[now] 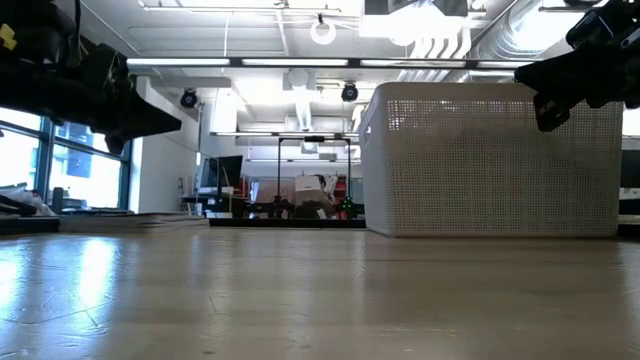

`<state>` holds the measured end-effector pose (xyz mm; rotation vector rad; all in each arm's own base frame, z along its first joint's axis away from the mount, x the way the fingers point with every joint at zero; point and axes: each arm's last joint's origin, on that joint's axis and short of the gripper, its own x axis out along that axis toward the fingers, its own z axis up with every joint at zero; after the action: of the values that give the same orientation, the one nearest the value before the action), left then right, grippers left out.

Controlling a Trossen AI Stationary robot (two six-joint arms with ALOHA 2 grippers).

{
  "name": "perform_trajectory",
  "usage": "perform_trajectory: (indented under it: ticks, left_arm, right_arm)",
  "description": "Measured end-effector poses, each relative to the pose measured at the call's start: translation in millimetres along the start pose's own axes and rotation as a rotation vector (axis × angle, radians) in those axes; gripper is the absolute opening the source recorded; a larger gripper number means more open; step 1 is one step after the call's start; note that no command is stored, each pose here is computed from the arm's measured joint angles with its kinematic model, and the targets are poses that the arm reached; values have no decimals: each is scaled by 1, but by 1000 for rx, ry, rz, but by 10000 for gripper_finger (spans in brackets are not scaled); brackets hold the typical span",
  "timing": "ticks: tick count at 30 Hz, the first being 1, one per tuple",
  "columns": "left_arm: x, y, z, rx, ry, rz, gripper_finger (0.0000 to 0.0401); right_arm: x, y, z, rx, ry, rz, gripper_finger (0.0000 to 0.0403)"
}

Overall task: Sort clothes
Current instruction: Return to Home Position

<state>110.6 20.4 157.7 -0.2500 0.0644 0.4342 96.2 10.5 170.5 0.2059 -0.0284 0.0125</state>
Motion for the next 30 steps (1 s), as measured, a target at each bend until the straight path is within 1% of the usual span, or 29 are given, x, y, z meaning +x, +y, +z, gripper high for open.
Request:
perform_trajectory:
  ticks: [8,16,26,30]
  left_arm:
    - [-2,0,0,-1,-3,0,9]
    - [-8,-1,7,-28,-82,-29,10]
    - [-15,-7,12,-53,-140,-114,10]
    - [-19,-5,17,-74,-196,-124,10]
  right_arm:
    - [0,0,0,0,-2,0,0]
    - [0,0,0,1,-6,-6,0]
    - [0,-3,1,0,-11,-30,0]
    - [0,-5,1,-1,-14,-44,0]
